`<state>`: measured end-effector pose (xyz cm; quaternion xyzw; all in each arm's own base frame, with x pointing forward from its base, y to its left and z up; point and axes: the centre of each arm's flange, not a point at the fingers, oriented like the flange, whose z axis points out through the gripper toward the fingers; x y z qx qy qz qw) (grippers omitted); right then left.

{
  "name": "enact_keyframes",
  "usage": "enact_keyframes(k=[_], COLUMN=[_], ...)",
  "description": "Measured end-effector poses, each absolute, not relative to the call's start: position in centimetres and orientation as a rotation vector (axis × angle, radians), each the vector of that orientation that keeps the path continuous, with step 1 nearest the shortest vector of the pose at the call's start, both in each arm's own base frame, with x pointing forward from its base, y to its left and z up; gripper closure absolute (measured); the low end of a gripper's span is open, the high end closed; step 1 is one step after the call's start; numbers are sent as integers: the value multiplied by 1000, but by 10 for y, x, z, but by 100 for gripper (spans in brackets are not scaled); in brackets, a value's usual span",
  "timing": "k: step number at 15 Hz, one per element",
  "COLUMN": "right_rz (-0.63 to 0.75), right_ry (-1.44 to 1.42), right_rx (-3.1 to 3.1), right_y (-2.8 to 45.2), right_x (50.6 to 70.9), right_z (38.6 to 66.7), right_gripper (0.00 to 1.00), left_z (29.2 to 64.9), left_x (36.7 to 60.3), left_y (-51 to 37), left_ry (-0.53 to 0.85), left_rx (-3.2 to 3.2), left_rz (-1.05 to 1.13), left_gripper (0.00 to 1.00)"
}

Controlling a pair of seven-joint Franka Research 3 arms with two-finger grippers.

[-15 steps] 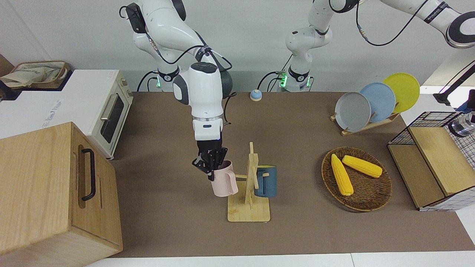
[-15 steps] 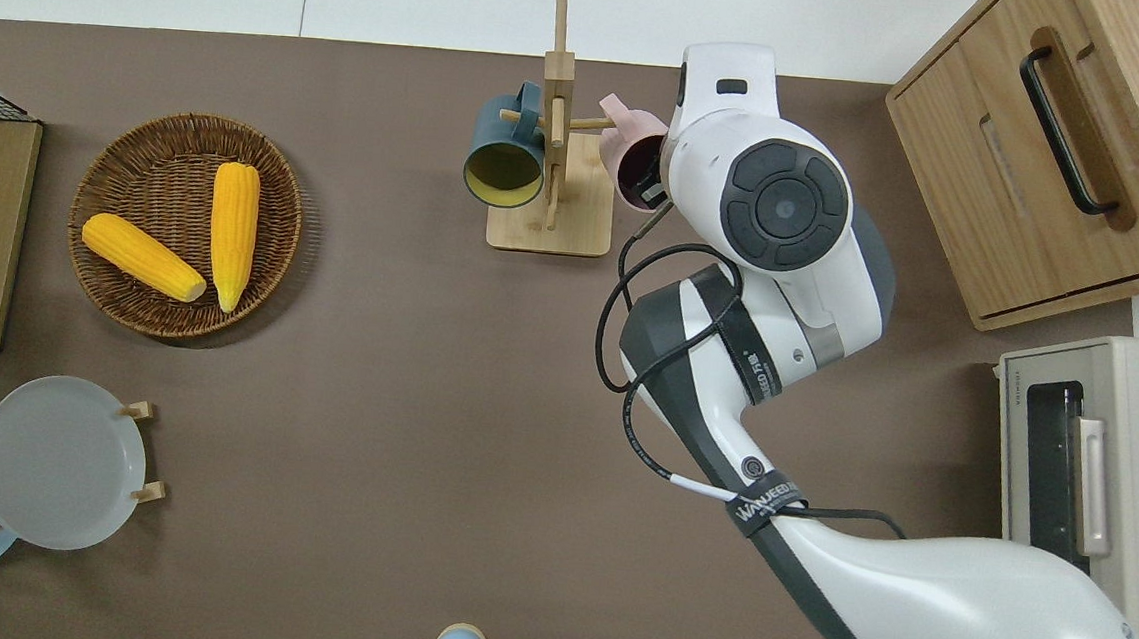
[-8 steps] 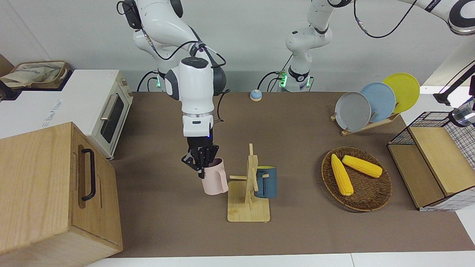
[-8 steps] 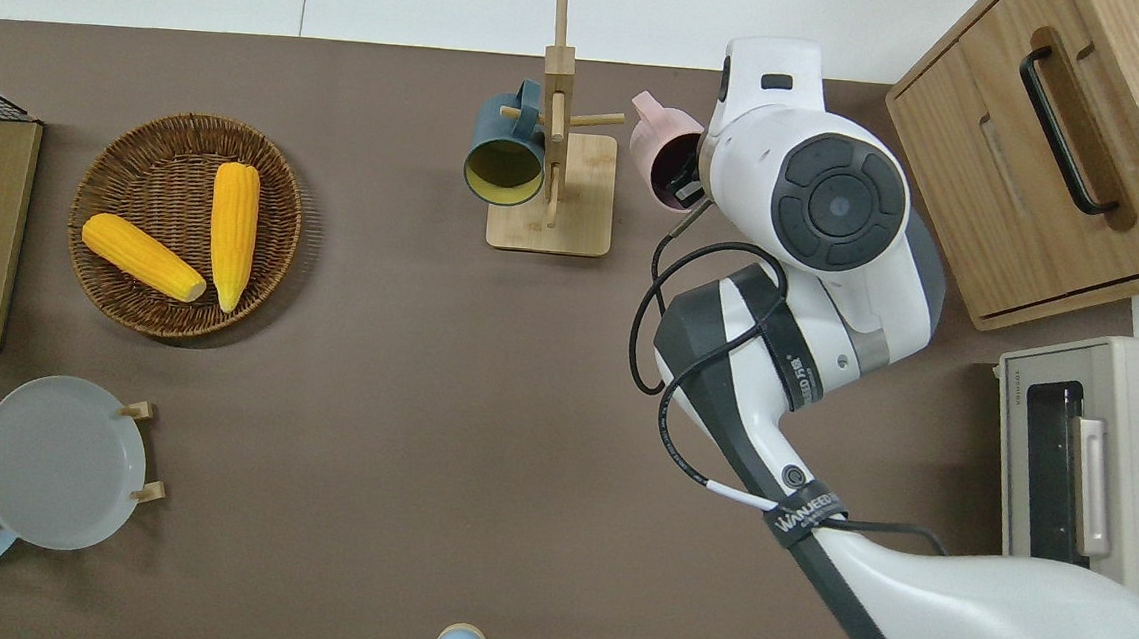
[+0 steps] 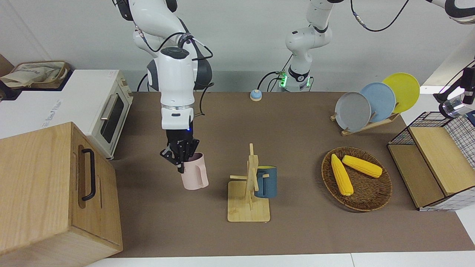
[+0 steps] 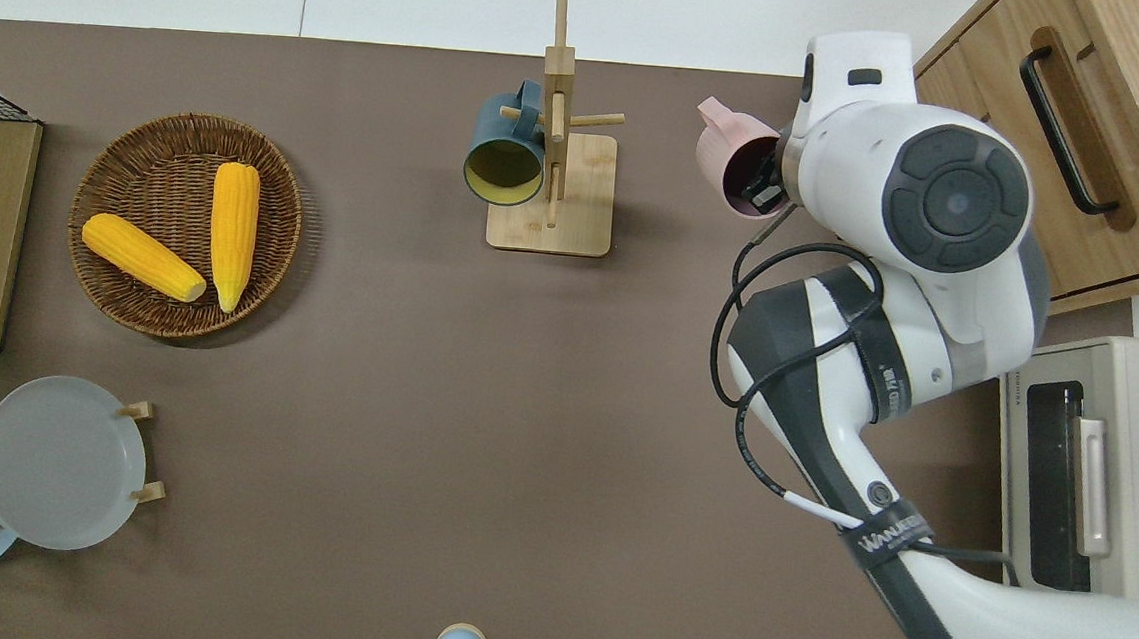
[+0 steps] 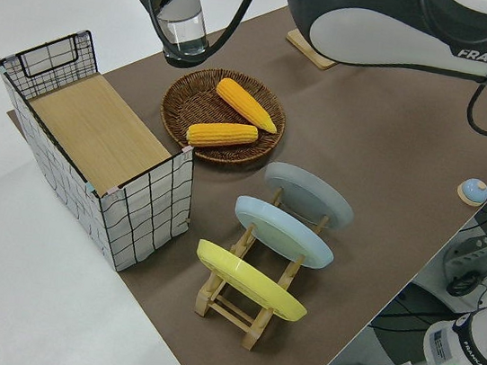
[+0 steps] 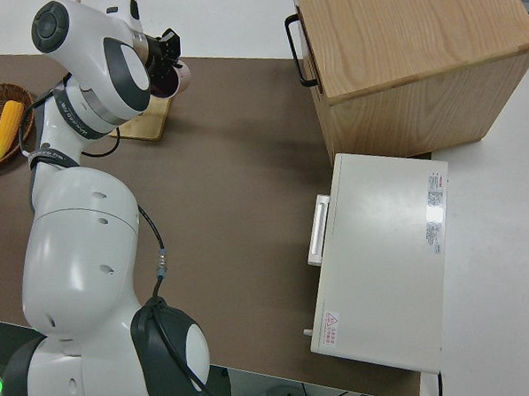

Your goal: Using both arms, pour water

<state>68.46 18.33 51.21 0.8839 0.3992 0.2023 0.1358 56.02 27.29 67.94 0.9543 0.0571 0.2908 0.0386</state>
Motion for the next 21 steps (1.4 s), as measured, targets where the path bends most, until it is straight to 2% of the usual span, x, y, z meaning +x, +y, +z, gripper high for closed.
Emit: enact_keyframes(k=[4, 9, 13, 17, 21], right_rz=[488, 300, 125, 2, -71], right_ry=[1115, 1016, 936, 754, 598], right_rx=[2588, 2819, 3001, 3200, 3290], right_y=[150, 122, 111, 130, 198], right_x=[679, 663, 647, 632, 609], right_z=[522, 522, 516, 516, 523], right_gripper=[94, 94, 94, 94, 94], left_z=[685, 677, 662, 632, 612], left_x=[548, 523, 502, 481, 462], left_y=[245, 215, 195, 163, 123], left_ry=[157, 124, 113, 73, -6], left_rx=[2952, 2952, 2953, 2953, 2961], left_rz=[844, 798, 840, 862, 827], left_gripper=[37, 37, 37, 37, 37])
